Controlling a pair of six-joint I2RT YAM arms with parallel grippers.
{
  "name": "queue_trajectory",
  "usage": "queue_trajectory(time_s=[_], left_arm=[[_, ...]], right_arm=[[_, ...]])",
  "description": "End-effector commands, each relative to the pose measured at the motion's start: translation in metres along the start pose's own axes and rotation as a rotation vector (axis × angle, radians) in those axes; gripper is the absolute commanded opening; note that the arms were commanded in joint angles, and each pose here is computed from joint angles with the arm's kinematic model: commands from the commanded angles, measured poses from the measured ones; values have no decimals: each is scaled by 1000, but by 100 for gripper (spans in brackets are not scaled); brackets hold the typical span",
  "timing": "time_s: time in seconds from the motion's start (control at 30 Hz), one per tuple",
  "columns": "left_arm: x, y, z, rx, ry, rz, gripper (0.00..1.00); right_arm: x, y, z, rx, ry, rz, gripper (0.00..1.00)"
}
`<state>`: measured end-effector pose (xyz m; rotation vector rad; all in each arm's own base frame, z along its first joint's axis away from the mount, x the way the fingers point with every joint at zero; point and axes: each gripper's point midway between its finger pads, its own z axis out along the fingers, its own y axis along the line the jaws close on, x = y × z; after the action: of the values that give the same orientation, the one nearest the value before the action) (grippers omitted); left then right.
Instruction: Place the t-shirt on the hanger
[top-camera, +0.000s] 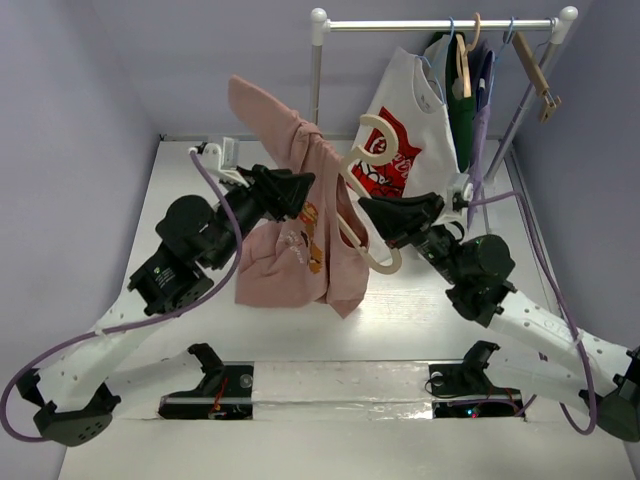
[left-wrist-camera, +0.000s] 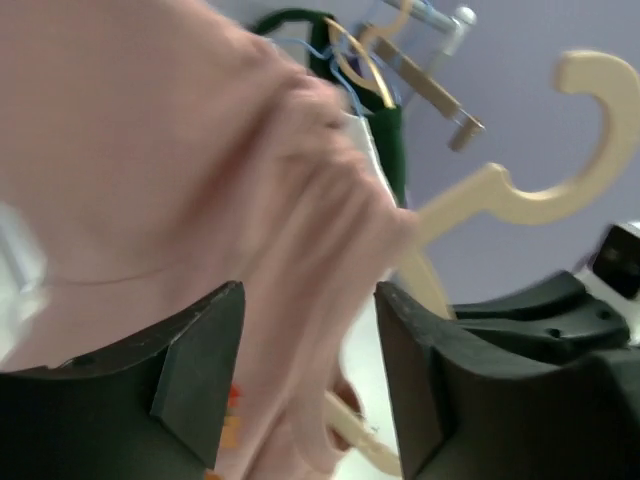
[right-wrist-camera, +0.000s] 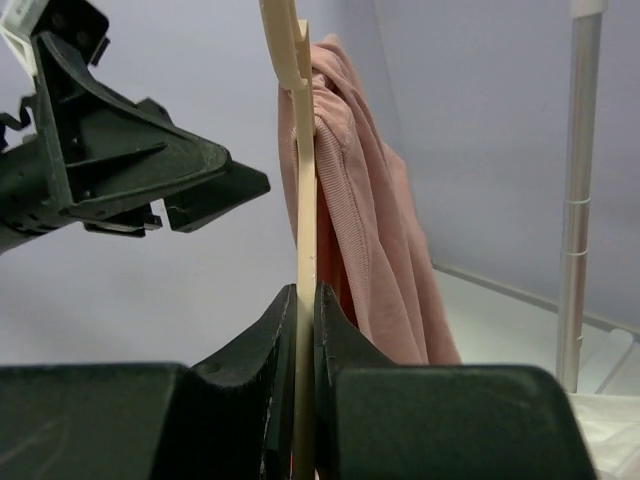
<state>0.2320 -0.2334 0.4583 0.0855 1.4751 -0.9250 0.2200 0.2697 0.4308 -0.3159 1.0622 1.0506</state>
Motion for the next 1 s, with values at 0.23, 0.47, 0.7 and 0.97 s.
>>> queue_trajectory(time_s=[0.23,0.47,0.7,0.97], left_arm=[[-70,-15,-10,31,-258,-81,64],[-62,-15,22,18,-291,-116,74],[-51,8,52,-144,-262,-109,76],[-30,-5,80,-65,-242,-174,71]], right_arm=[[-48,15,-18,-42,-171,10,0],[-37,15,-22,-52,-145,25,0],[-36,16,-25,-56,-142,29,0],[-24,17,-17,-74,-98,33,0]])
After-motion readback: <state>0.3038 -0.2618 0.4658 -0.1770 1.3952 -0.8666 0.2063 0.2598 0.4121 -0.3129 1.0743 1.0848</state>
